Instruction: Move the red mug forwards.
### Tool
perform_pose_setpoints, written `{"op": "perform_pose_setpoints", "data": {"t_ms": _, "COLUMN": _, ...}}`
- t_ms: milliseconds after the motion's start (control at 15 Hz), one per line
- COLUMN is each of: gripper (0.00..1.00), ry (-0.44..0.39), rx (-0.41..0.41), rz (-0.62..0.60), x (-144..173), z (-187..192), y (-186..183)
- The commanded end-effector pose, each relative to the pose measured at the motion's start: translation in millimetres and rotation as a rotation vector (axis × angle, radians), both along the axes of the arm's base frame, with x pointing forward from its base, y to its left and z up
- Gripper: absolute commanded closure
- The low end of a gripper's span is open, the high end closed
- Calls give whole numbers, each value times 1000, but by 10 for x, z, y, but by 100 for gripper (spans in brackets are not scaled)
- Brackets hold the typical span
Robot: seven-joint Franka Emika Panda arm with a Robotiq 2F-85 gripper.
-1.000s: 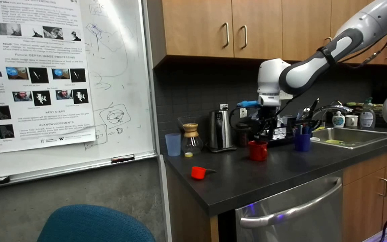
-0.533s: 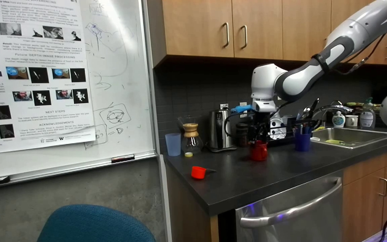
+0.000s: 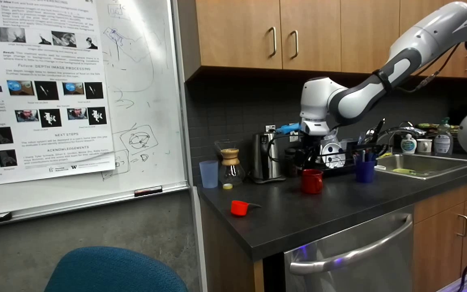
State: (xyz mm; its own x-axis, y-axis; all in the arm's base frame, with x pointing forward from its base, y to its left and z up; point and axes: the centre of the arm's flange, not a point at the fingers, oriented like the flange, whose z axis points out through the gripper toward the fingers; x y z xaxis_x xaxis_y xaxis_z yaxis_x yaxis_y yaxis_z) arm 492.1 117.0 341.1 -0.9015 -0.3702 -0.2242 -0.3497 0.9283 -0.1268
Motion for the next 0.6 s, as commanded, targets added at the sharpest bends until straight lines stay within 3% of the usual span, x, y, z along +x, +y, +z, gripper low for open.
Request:
{"op": "perform_pose_setpoints", "data": {"t_ms": 0, "gripper": 0, "ry": -12, "rx": -13, "rz": 12, "x": 185, "z": -90, "y": 48}}
{"op": "perform_pose_setpoints", "data": {"t_ms": 533, "gripper": 0, "ry": 23, "rx": -9, "rz": -15, "x": 382, "z": -261, "y": -47}}
